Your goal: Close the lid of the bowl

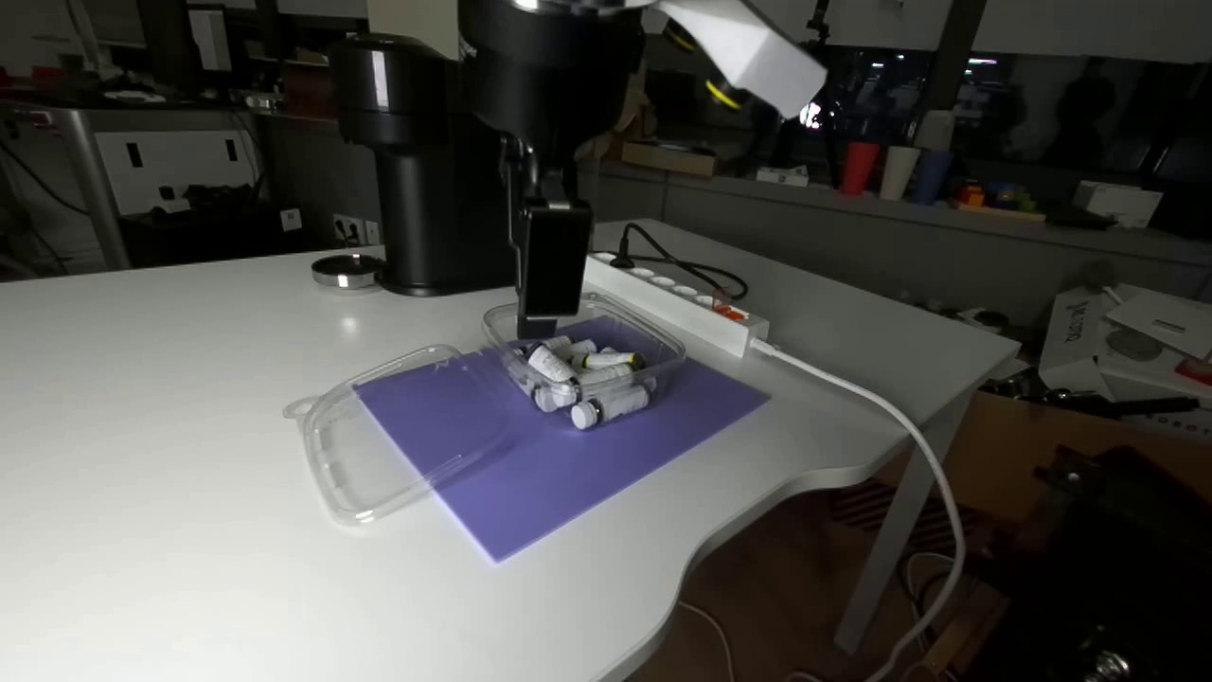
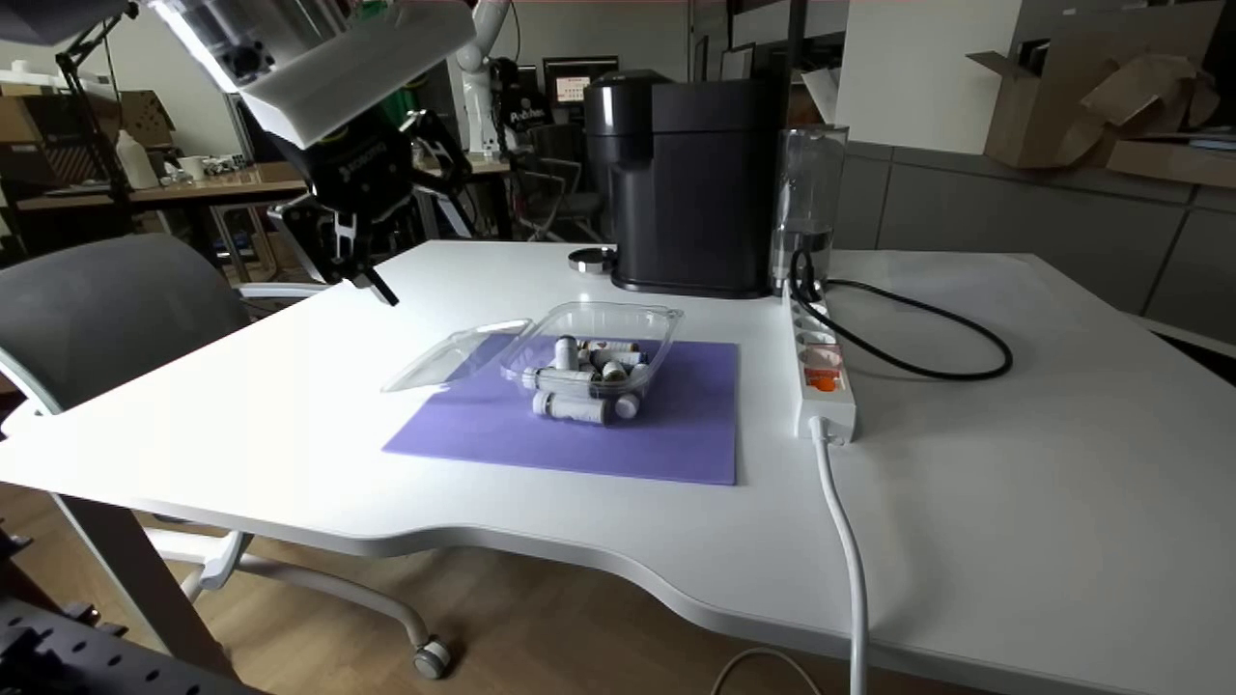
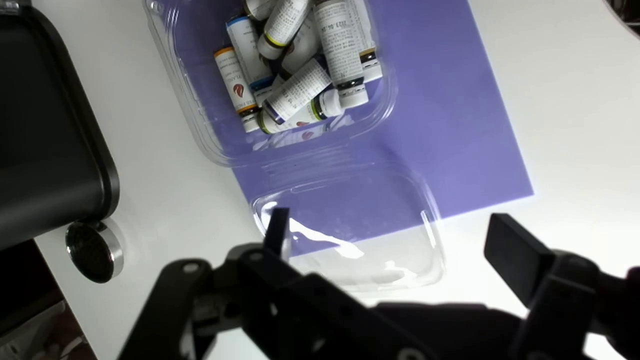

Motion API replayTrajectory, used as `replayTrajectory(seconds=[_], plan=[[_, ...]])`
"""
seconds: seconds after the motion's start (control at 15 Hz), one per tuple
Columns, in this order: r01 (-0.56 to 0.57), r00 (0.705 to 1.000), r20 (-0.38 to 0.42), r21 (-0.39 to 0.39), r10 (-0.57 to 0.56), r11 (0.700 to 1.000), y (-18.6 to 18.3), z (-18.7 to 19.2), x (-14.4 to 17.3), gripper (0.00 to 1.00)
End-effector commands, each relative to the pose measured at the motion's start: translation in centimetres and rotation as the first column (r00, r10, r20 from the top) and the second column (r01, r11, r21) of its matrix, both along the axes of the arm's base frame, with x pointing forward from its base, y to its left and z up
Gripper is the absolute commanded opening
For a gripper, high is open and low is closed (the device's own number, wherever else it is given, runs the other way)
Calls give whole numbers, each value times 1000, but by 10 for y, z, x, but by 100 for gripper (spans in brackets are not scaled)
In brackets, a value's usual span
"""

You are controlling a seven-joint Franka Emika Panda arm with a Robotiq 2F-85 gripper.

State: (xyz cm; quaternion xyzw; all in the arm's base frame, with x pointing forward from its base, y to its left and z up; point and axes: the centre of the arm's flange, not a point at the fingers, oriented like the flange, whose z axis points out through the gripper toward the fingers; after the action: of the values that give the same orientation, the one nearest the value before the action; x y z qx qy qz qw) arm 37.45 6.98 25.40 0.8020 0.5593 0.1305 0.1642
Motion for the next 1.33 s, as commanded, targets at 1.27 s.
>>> replayTrajectory(seconds=[1.27], plan=[[-243, 970, -51, -234, 238, 941, 30, -90, 12, 100]])
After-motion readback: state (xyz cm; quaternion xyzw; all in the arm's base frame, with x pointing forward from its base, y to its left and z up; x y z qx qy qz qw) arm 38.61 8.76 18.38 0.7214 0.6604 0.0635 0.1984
